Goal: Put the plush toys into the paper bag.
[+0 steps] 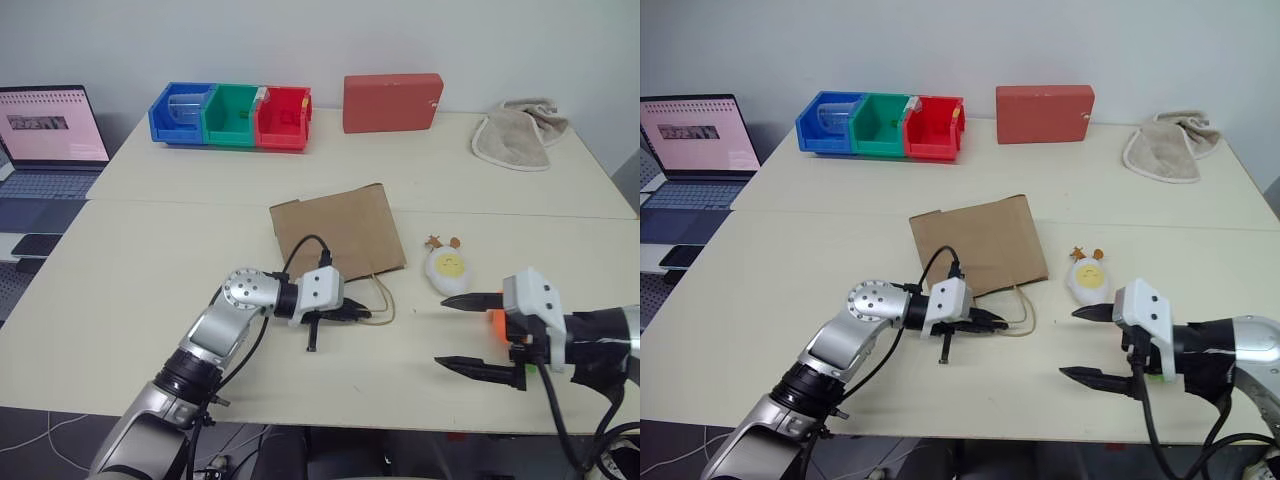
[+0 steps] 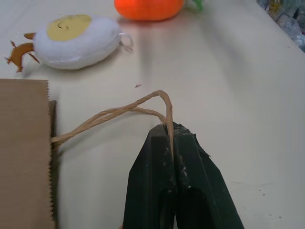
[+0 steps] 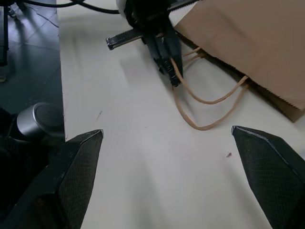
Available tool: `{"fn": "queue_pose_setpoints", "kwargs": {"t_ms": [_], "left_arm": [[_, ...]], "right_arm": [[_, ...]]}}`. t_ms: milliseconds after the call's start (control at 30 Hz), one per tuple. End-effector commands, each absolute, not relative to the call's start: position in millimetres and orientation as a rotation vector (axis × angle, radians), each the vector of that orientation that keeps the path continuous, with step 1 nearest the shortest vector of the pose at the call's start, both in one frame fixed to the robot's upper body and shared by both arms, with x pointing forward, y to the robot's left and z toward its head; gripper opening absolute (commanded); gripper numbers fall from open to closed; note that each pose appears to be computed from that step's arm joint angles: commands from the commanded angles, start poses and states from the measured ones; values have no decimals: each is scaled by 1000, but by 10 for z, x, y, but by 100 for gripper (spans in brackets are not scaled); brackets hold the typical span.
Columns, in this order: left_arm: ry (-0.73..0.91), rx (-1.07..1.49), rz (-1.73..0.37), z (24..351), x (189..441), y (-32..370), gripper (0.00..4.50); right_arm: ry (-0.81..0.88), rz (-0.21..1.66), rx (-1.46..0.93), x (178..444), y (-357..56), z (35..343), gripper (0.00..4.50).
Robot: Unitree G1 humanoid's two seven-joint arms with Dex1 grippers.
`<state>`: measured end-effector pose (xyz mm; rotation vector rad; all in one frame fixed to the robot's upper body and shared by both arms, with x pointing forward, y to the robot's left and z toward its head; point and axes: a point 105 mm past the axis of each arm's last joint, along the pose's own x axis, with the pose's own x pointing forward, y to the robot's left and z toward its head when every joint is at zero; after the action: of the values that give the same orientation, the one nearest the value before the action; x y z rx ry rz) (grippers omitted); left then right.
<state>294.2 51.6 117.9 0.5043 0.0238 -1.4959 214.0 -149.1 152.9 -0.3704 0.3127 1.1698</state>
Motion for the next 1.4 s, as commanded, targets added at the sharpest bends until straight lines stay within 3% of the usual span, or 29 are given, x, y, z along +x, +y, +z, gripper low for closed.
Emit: {"fn": "queue_pose_setpoints", "kwargs": {"t_ms": [33, 133, 267, 467, 500, 633, 833, 1033, 1200, 1400], "left_arm": [[-60, 430, -1471, 1571, 2988, 546, 1], [-33, 347, -1469, 1738, 2984, 637, 0], [-33, 246, -1437, 1937, 3026, 664, 0], [-12, 136, -1457, 2082, 2987, 613, 0], [-10, 126, -1455, 2100, 2990, 612, 0], [4, 104, -1448, 2122, 2987, 618, 0], [-1, 97, -1451, 2168, 2920, 607, 0], [-17, 19, -1423, 2287, 2931, 616, 0], [-101, -8, -1363, 2580, 3027, 673, 0], [-302, 155, -1225, 3162, 3157, 870, 0]], "right_arm": [[246, 1168, -386, 2170, -1419, 1589, 450], [216, 1175, -360, 2191, -1333, 1541, 388], [176, 1185, -375, 2257, -1145, 1416, 246], [18, 1072, -384, 2678, -727, 1330, 21], [-8, 1049, -395, 2747, -663, 1328, 2], [-64, 1008, -389, 2922, -444, 1296, 2], [-152, 790, -467, 3247, -336, 1223, 2], [-94, 740, -519, 3347, -277, 955, 2], [-28, 745, -523, 3326, -287, 789, 2], [3, 752, -514, 3293, -262, 755, 2]]}}
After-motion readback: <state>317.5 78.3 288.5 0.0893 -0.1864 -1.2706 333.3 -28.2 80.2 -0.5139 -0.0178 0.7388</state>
